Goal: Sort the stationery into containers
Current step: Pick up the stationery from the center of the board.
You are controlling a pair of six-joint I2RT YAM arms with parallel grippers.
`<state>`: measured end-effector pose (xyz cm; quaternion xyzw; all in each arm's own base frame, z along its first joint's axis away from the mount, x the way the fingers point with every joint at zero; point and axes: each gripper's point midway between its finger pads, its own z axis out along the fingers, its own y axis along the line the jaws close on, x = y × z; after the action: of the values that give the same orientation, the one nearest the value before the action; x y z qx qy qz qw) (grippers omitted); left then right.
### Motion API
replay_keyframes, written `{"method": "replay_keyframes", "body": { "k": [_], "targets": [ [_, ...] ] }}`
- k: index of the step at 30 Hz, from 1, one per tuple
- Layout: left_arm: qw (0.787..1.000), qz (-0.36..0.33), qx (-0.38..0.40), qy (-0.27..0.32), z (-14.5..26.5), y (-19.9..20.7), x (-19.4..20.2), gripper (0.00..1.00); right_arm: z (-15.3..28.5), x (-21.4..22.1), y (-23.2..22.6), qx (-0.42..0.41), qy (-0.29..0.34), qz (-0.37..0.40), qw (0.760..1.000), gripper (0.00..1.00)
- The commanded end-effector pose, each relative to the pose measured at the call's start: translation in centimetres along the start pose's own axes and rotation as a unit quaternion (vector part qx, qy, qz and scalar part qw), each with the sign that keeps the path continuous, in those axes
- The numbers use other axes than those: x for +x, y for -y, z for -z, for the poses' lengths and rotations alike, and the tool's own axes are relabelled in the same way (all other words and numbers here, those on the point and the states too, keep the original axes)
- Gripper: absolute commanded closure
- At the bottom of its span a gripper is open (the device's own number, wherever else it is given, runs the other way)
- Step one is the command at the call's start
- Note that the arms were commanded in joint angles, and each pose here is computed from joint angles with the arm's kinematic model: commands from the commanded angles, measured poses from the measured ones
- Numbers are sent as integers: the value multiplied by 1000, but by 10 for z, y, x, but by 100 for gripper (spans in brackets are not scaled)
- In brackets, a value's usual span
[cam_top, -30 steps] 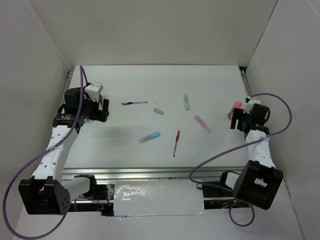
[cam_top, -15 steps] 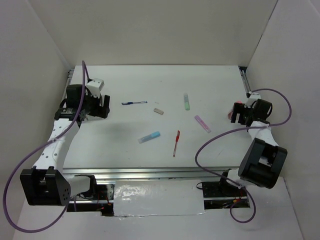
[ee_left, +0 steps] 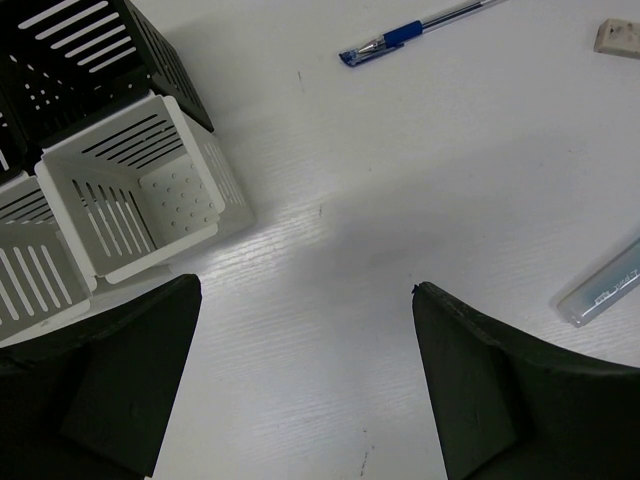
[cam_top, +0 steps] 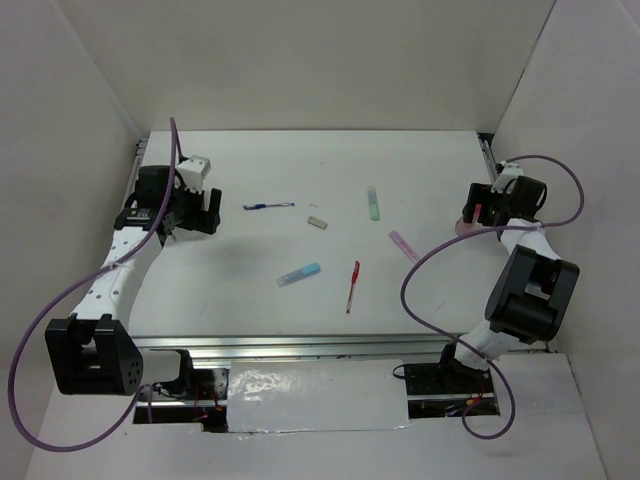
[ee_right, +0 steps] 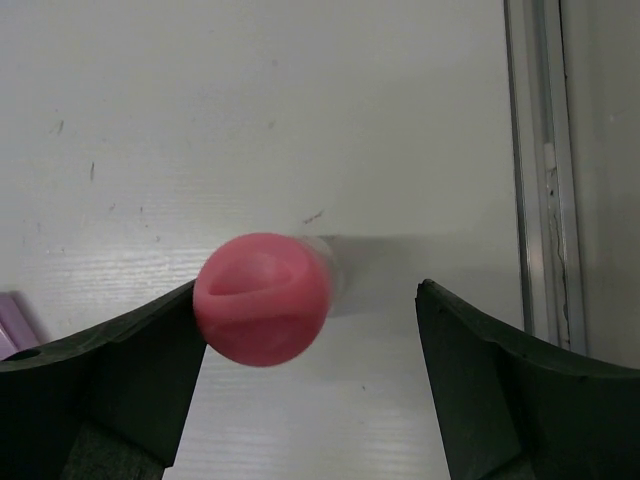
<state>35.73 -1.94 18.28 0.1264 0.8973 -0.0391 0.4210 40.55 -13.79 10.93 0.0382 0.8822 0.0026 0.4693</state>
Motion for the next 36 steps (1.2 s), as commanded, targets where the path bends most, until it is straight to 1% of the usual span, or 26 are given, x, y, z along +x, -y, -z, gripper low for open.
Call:
{"method": "replay_keyframes", "body": {
  "k": [1,8,15,18,19,21,22,23,24,26,27,29,30,31,33,34,35,36],
  "targets": [
    [999,-15,-6,31,-1,-4,-24,1,-8,-34,-7,-15,38,15,999,13],
    [999,-17,-4,27,-4,-5,-25,1,-18,-32,-14,-24,28,21,999,21],
    [999,-18,-6,26,-4,-6,-24,1,-18,-20,-17,-24,17,26,999,23],
    [999,-18,-5,29,-3,-5,-25,1,-16,-16,-15,-16,18,27,999,30],
    [999,-18,-5,29,-3,-5,-25,1,-16,-15,-15,-16,16,27,999,36],
    [999,-19,-3,30,-2,-4,-26,1,-15,-14,-16,-21,5,29,999,42],
    [999,-18,-4,32,-1,-4,-28,1,-14,-15,-17,-24,1,32,999,48],
    [999,-16,-5,36,0,-5,-30,1,-14,-17,-16,-25,-2,34,999,50],
    [999,-17,-4,41,1,-4,-32,1,-12,-21,-17,-27,-6,36,999,56],
    [999,-14,-2,44,1,-3,-34,1,-7,-33,-19,-33,0,45,998,61],
    [999,-13,-1,45,2,-3,-35,1,-4,-34,-25,-41,-7,52,998,66],
    [999,-15,2,48,5,-1,-36,1,9,-55,-39,-54,18,71,996,70],
    [999,-16,2,49,6,-1,-36,1,14,-63,-59,-73,26,89,993,72],
    [998,-21,2,52,10,-1,-38,1,25,-83,-72,-82,51,107,990,74],
    [998,-24,6,53,13,1,-37,1,36,-99,-104,-113,63,131,983,79],
    [998,-26,10,57,17,4,-39,1,45,-120,-141,-149,85,154,973,81],
    [998,-27,13,62,21,5,-41,1,50,-122,-161,-170,82,162,968,83],
    [997,-27,20,65,25,9,-41,1,57,-127,-200,-208,86,181,957,84]
  ]
}}
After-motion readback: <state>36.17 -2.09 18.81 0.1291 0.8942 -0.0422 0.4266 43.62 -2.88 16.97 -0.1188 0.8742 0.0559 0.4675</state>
